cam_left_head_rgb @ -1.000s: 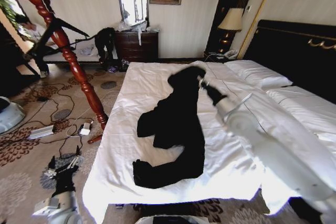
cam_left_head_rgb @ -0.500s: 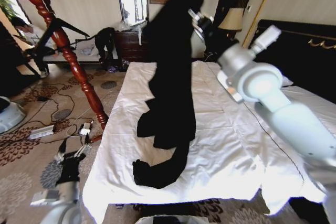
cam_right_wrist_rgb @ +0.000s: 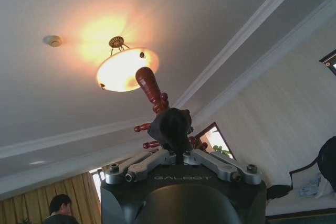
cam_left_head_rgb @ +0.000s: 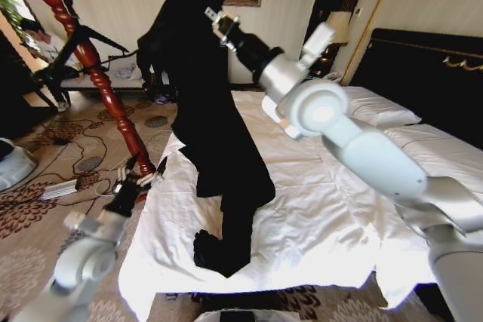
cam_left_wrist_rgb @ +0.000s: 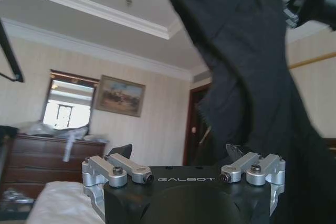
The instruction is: Pick up the clothes from the bed and hang them on the clothes hanger.
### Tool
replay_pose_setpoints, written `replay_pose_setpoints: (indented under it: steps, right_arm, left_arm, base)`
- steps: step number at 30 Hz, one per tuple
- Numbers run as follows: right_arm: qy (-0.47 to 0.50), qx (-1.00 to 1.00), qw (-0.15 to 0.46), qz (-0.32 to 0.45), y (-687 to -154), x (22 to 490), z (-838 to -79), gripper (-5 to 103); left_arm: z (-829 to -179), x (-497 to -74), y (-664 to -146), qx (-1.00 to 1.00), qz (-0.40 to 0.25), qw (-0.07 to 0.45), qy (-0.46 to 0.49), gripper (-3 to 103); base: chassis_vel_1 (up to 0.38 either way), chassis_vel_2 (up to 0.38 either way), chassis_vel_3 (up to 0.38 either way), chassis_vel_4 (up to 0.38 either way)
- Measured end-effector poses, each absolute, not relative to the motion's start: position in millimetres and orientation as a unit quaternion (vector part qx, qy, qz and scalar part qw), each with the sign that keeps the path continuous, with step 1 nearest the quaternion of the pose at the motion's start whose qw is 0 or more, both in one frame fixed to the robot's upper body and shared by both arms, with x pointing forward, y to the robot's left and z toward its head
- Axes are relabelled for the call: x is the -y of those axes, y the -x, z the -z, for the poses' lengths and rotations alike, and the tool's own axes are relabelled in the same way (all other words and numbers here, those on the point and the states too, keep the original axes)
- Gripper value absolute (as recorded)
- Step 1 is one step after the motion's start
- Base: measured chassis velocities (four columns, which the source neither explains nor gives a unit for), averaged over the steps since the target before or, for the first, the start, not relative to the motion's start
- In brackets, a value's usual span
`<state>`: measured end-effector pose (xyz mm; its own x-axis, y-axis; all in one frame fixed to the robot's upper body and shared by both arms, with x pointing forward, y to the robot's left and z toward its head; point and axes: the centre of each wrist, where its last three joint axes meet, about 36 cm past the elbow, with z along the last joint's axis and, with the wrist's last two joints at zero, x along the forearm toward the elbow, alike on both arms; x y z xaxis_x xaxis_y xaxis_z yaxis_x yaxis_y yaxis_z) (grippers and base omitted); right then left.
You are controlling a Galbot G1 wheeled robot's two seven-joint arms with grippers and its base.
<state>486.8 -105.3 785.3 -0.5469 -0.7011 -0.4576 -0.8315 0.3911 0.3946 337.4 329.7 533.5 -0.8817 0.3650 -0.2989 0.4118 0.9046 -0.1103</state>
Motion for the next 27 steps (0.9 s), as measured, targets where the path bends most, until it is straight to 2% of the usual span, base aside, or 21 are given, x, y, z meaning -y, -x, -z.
replay_pose_setpoints:
  steps: [5, 16, 21, 27]
  right_arm:
    - [0.458, -0.830, 0.109, -0.298, -498, 95, -784, 0]
    - [0.447, -0.836, 0.100, -0.301, -503, 100, -769, 0]
    - [0.448, -0.834, 0.101, -0.304, -500, 104, -764, 0]
    - [0.454, -0.831, 0.108, -0.303, -495, 104, -768, 0]
  left_arm:
    - [-538, -324, -347, -0.958, 0.098, 0.136, -0.231, 100]
    - [-550, -331, -378, -0.955, 0.147, 0.147, -0.212, 100]
    - [-543, -329, -398, -0.953, 0.167, 0.127, -0.217, 100]
    - [-527, -301, -416, -0.945, 0.195, 0.097, -0.244, 100]
  base:
    - [0.000, 0.000, 0.000, 0.000]
    - [0.000, 0.000, 0.000, 0.000]
    - [0.000, 0.000, 0.000, 0.000]
    - [0.000, 0.000, 0.000, 0.000]
